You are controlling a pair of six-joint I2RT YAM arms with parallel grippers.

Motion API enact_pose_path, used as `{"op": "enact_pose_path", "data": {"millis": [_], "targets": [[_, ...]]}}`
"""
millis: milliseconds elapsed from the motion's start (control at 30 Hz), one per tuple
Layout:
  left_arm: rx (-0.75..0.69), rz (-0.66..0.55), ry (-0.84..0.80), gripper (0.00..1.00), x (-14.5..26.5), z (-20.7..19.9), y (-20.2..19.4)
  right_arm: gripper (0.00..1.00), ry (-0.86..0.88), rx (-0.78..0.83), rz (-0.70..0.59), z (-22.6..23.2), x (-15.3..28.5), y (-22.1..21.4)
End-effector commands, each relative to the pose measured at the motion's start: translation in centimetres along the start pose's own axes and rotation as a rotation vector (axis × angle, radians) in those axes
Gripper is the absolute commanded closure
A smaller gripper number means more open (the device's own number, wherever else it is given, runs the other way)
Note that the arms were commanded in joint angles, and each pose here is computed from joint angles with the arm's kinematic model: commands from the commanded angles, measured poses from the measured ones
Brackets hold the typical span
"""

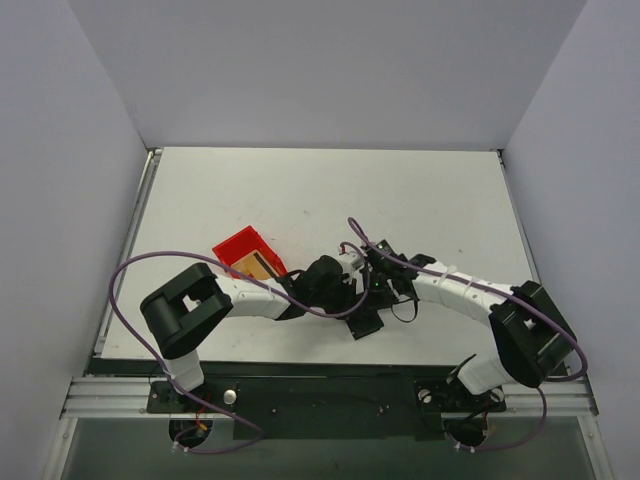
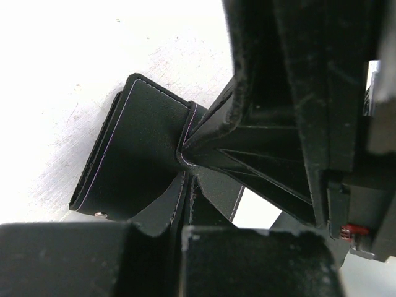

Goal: Put the credit cards into the card holder
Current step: Turn over the card slot in the card holder, then reset both arms

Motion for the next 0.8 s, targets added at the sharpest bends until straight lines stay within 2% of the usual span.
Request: {"op": "enact_pose_path", "data": {"millis": [0,133,267,467,533,667,700,767], "targets": [[-0.009,-0.013,-0.013,1.0,-0.2,-0.2,0.2,1.0,-0.045,-0.006,-0.011,-1.3,-0.6,-1.9],[-0.022,-0.058,-0.008,1.0,1.1,-0.9,1.9,0.95,0.087,-0.049,-0.186,0.2,1.8,0.6],[-0.046,-0.115,0.02,1.0,3.0,-1.5,4.1,0.83,0.201,-0.113,-0.34,0.5,4.4,2.6],[-0.046,-0.186,0.22,1.0,6.7,0.3,6.1,0.66,0.187,-0.195,-0.461,-2.1,6.3,3.1],[-0.022,-0.199,0.317,0.96,8.5,1.6,6.1,0.61,0.15,-0.205,-0.475,-3.1,6.6,2.8],[0.012,-0.277,0.464,0.73,12.4,3.5,6.4,0.46,0.087,-0.195,-0.51,-4.5,7.4,2.4],[0.016,-0.301,0.5,0.52,13.7,3.9,6.4,0.43,0.081,-0.197,-0.517,-4.6,7.6,2.3],[0.034,-0.325,0.561,0.34,15.5,4.9,6.3,0.31,0.073,-0.195,-0.541,-5.0,8.1,2.2]]}}
Point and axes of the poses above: each gripper's point midway between its finger pads, its own x axis back along the fingers, its own z axis along the line the jaws close on, y = z × x, the point moved 5 cm from there along x, back along the fingers, and after that the axes turned 11 degrees about -x, right-handed, at the moved point
